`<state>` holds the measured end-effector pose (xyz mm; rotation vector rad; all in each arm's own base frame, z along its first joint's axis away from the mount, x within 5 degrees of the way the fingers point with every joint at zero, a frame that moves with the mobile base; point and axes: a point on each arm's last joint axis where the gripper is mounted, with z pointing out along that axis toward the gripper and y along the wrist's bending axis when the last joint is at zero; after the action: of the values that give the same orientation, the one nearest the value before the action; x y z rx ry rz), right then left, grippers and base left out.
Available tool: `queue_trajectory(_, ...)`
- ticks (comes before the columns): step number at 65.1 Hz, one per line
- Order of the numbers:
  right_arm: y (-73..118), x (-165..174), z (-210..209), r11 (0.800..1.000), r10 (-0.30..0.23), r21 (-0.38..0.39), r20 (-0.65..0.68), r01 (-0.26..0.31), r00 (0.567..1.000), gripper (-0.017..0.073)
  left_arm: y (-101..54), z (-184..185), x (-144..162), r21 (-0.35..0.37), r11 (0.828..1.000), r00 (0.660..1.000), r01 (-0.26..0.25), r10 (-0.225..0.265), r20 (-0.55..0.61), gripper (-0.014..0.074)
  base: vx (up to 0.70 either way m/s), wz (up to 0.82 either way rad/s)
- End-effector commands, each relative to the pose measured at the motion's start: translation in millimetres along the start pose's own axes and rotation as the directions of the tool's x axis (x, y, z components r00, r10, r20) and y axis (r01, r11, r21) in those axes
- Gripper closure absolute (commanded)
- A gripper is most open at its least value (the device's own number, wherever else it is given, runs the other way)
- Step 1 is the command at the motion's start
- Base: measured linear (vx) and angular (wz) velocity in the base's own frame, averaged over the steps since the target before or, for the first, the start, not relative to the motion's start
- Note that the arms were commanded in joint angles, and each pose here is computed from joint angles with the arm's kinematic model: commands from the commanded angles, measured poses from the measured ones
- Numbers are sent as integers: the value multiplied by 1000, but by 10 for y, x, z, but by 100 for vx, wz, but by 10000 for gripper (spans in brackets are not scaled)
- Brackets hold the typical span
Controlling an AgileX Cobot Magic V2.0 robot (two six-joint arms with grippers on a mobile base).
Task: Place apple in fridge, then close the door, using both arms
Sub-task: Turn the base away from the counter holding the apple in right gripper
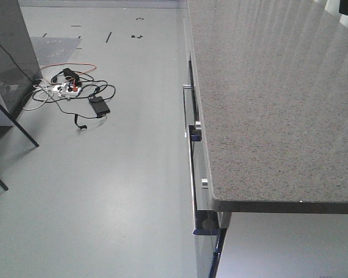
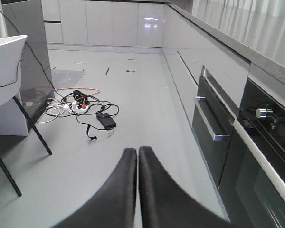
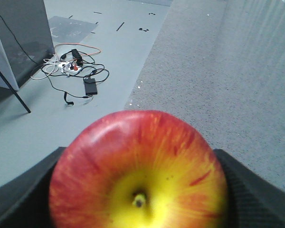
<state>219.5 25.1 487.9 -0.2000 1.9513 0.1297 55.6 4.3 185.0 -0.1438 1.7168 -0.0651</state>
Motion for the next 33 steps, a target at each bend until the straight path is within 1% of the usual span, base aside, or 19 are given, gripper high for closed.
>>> queue_trajectory(1,-2,-160,-143,1000,-5,15,130,3,991,356,-32,-31,-130,31,1000,995,0,-3,101,601,-3,12)
queue_trajectory(18,-2,-160,-143,1000,-5,15,130,3,991,356,-32,-31,-130,31,1000,995,0,-3,101,601,-3,16)
queue_trajectory(33,-2,-160,-143,1000,-5,15,130,3,991,356,-32,-31,-130,31,1000,995,0,-3,101,601,-3,32)
